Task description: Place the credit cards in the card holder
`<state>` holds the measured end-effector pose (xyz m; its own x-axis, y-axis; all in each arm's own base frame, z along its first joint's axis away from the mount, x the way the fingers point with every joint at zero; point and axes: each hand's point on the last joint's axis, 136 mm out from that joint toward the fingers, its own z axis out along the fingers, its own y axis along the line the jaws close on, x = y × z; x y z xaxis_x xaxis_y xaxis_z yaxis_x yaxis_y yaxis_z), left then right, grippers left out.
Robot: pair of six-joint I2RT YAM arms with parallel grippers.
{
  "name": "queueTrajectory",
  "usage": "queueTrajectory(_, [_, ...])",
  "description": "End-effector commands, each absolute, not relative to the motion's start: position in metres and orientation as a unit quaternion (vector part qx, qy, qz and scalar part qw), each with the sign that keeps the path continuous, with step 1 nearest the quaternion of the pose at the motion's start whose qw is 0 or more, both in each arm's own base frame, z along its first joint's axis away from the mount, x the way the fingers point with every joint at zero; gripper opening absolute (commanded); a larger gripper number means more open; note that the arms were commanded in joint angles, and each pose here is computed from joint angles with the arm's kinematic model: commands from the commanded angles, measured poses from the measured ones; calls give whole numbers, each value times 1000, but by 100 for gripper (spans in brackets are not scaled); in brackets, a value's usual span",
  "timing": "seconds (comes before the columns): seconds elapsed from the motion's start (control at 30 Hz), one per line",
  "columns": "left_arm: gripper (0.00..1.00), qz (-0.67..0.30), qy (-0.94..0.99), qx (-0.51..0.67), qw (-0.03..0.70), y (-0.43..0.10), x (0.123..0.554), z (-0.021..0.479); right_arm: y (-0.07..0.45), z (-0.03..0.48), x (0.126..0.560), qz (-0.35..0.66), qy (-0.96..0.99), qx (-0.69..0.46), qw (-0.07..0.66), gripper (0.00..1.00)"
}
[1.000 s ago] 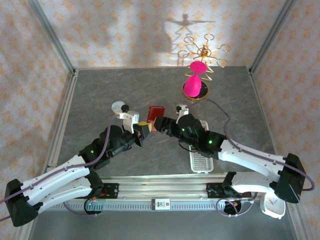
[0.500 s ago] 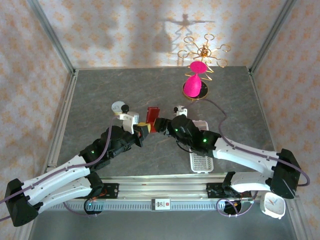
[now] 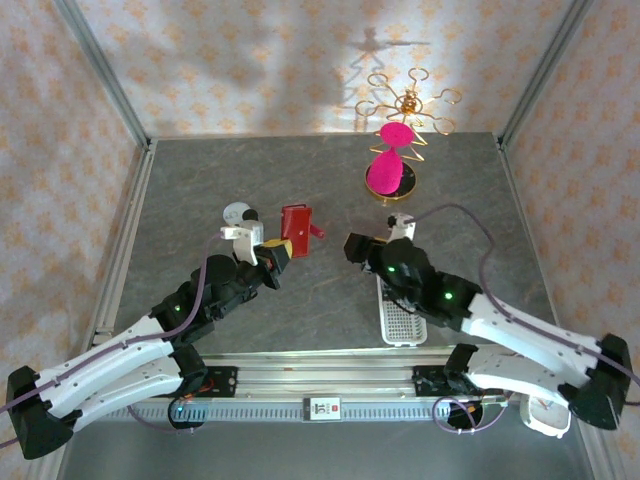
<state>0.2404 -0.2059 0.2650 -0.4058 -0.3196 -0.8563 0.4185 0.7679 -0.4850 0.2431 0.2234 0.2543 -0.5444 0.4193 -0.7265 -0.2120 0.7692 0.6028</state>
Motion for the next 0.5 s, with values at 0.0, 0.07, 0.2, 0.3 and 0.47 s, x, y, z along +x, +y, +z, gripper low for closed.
queueTrajectory(0.0, [0, -391, 743, 12, 543, -214, 237, 294, 242, 291, 225, 427, 762, -4, 486, 70])
queueTrajectory(0.07, [0, -419, 735, 21, 533, -222, 232, 297, 249, 299, 219, 451, 753, -20, 478, 71])
queueTrajectory(0.2, [0, -459, 725, 21, 513, -231, 226, 299, 253, 289, 229, 426, 777, -5, 463, 68])
queueTrajectory(0.3, [0, -470, 723, 18, 505, -233, 224, 299, 256, 277, 240, 403, 795, 6, 454, 63])
queueTrajectory(0.47, [0, -475, 726, 17, 497, -234, 222, 293, 271, 267, 244, 411, 801, -7, 436, 56])
